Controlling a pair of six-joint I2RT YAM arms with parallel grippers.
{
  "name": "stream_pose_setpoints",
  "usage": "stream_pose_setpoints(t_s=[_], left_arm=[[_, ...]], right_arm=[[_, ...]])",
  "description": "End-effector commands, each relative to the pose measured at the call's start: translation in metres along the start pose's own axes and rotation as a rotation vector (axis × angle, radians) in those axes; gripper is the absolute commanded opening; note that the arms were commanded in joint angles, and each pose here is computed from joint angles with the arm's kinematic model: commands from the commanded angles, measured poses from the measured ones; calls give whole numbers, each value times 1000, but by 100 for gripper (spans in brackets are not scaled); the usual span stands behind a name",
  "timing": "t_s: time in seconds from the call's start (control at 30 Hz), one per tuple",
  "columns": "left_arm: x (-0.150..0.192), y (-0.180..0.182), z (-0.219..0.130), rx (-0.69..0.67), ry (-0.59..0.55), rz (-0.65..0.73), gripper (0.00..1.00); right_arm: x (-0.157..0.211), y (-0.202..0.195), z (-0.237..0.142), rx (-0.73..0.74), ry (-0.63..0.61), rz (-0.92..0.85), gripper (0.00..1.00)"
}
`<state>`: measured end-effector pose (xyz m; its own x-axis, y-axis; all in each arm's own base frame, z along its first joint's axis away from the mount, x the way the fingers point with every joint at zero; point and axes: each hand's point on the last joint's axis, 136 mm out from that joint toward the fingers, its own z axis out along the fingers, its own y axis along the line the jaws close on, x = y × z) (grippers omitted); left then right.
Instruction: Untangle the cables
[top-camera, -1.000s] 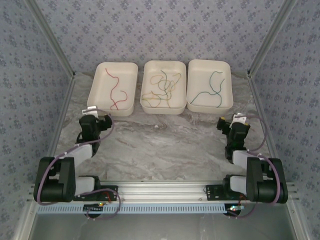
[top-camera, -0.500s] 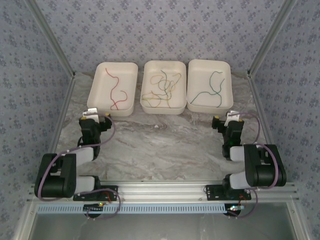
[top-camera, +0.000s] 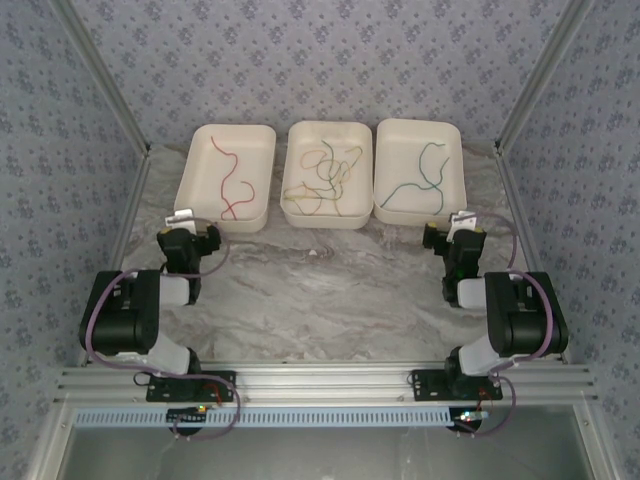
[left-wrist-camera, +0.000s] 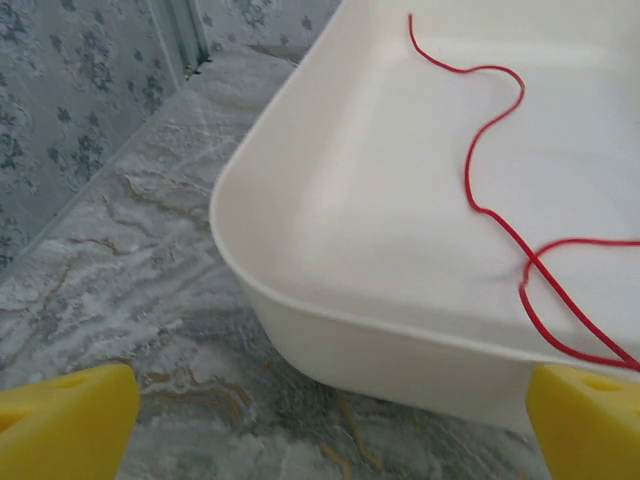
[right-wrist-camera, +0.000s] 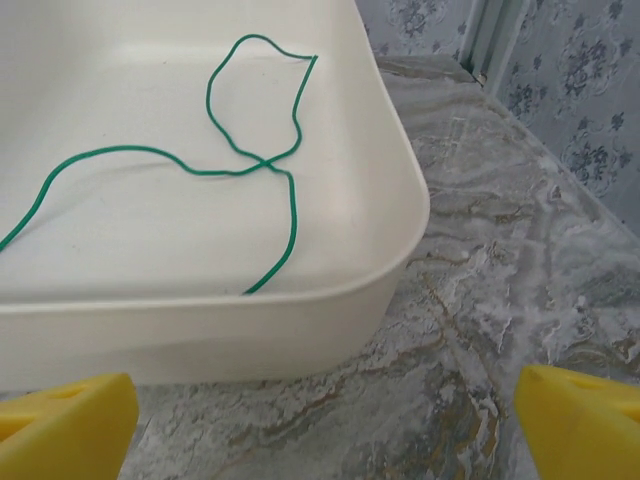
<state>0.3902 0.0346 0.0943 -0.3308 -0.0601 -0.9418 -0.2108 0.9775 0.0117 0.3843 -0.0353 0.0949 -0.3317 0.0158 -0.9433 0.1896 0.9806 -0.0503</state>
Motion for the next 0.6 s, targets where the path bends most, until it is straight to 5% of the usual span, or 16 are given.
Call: stream_pose_setpoints(t_s=[0.0, 0.57], left_arm=[[2, 3, 1, -12, 14, -15, 99], [2, 3, 1, -12, 15, -14, 99]], right_arm=[[7, -3, 3, 35, 35, -9, 99], [7, -7, 2, 58, 32, 0, 99]])
